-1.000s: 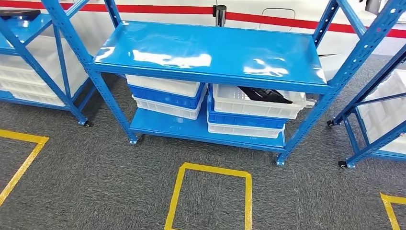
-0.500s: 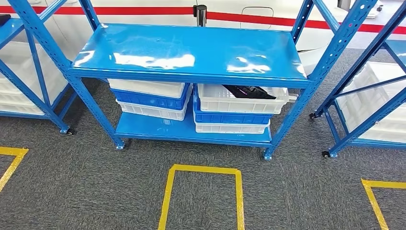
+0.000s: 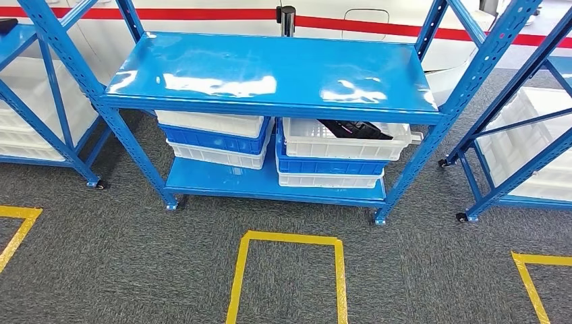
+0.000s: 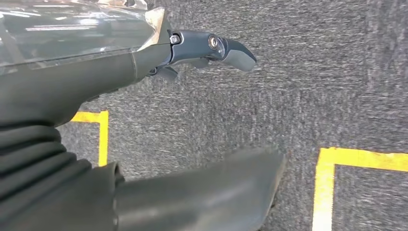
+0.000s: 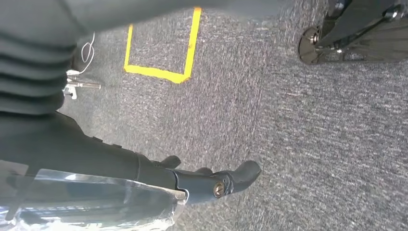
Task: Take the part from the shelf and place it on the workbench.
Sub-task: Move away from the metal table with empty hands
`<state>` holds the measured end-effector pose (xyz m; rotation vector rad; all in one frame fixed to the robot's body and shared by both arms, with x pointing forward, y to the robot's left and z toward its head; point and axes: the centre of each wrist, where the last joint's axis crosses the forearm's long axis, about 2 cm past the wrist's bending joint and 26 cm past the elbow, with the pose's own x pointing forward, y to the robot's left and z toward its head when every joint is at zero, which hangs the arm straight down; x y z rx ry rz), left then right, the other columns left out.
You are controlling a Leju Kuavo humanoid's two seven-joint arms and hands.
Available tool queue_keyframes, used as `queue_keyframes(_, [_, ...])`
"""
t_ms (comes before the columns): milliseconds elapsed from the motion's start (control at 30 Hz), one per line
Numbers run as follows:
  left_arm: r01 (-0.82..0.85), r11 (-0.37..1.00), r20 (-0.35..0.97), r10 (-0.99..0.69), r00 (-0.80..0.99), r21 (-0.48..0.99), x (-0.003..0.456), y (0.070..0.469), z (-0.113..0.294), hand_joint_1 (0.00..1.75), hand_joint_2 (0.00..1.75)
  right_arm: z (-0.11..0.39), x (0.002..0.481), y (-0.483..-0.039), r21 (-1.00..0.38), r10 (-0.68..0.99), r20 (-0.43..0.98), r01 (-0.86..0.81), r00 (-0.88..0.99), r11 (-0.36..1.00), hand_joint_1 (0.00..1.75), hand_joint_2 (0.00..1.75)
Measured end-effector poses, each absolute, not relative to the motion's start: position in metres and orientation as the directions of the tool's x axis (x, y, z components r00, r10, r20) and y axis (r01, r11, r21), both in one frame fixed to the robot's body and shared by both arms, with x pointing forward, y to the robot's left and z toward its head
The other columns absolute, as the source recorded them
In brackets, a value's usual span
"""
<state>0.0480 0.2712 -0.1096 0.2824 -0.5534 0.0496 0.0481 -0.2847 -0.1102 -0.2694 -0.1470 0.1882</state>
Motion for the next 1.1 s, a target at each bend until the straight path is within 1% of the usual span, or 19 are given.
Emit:
queue_keyframes(33, [-0.124, 0.961, 0.519, -0.024, 0.854, 0.248, 0.047, 0.272, -0.11, 0.0, 0.0, -0.11, 0.047, -0.285, -0.272, 0.198, 0.12, -0.16, 0.973, 0.949, 0.0, 0.87])
queue_keyframes(100, [-0.13, 0.961, 0.507, -0.011, 0.862, 0.242, 0.045, 0.275, -0.11, 0.0, 0.0, -0.111, 0.044, -0.286, -0.26, 0.186, 0.121, -0.15, 0.975, 0.954, 0.0, 0.0])
queue_keyframes(700, [-0.112, 0.977, 0.41, 0.028, 0.912, 0.182, 0.03, 0.293, -0.111, 0.0, 0.0, -0.112, 0.026, -0.294, -0.169, 0.1, 0.165, -0.072, 0.981, 0.983, 0.0, 0.0])
queue_keyframes(1100, [-0.083, 0.991, 0.338, 0.044, 0.94, 0.102, 0.021, 0.294, -0.111, 0.0, 0.0, -0.112, 0.015, -0.295, -0.091, 0.038, 0.2, -0.02, 0.979, 0.996, 0.0, 0.0])
